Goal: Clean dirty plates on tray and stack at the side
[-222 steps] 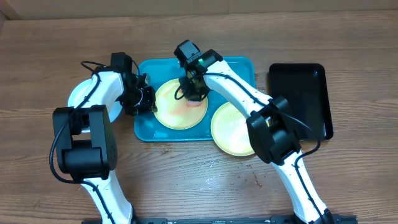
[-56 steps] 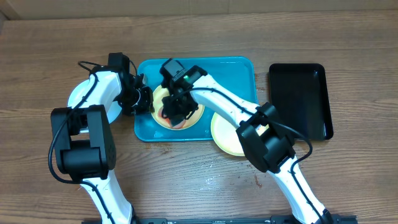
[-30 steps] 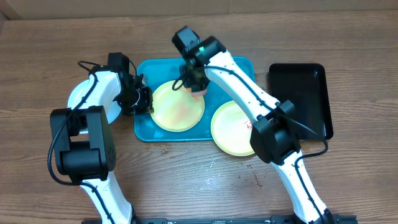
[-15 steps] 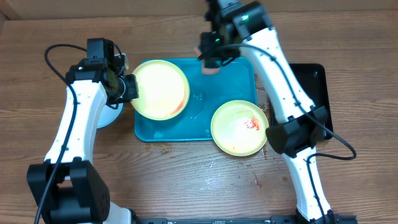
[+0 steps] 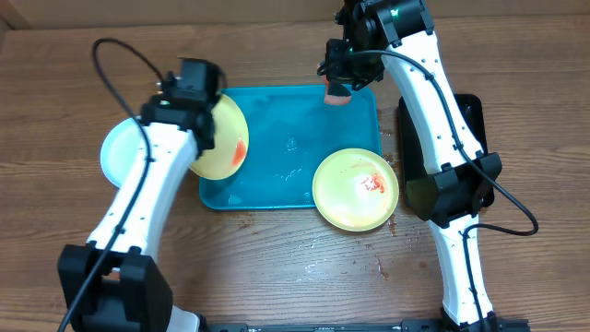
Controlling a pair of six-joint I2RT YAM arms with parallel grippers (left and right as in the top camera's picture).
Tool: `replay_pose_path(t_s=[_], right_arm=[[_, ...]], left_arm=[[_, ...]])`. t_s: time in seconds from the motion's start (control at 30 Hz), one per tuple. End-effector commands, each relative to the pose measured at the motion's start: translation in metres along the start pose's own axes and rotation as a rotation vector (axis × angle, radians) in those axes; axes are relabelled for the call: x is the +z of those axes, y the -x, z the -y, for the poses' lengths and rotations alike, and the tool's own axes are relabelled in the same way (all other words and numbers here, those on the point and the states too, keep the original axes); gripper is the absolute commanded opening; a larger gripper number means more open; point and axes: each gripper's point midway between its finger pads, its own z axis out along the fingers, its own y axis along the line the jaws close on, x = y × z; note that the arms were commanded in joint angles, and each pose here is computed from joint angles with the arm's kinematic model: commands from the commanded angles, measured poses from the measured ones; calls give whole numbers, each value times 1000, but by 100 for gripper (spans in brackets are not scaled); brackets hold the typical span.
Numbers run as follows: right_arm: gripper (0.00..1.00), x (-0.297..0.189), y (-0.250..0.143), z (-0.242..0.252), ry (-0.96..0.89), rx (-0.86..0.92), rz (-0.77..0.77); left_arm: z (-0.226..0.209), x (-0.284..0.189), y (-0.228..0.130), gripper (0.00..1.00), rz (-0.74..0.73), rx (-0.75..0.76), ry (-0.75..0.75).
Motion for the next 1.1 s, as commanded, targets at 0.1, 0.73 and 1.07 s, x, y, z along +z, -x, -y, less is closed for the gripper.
replay_pose_path(t_s=[0.1, 0.73, 1.07], right_arm=[[4, -25, 3, -10, 27, -16, 51], [4, -24, 1, -7, 11, -13, 44], [4, -24, 1, -7, 11, -13, 43]], left_arm=[[-18, -44, 24, 4, 209, -20, 273], [-6, -120, 41, 4, 505, 49, 542], [10, -107, 35, 4, 457, 61, 427]])
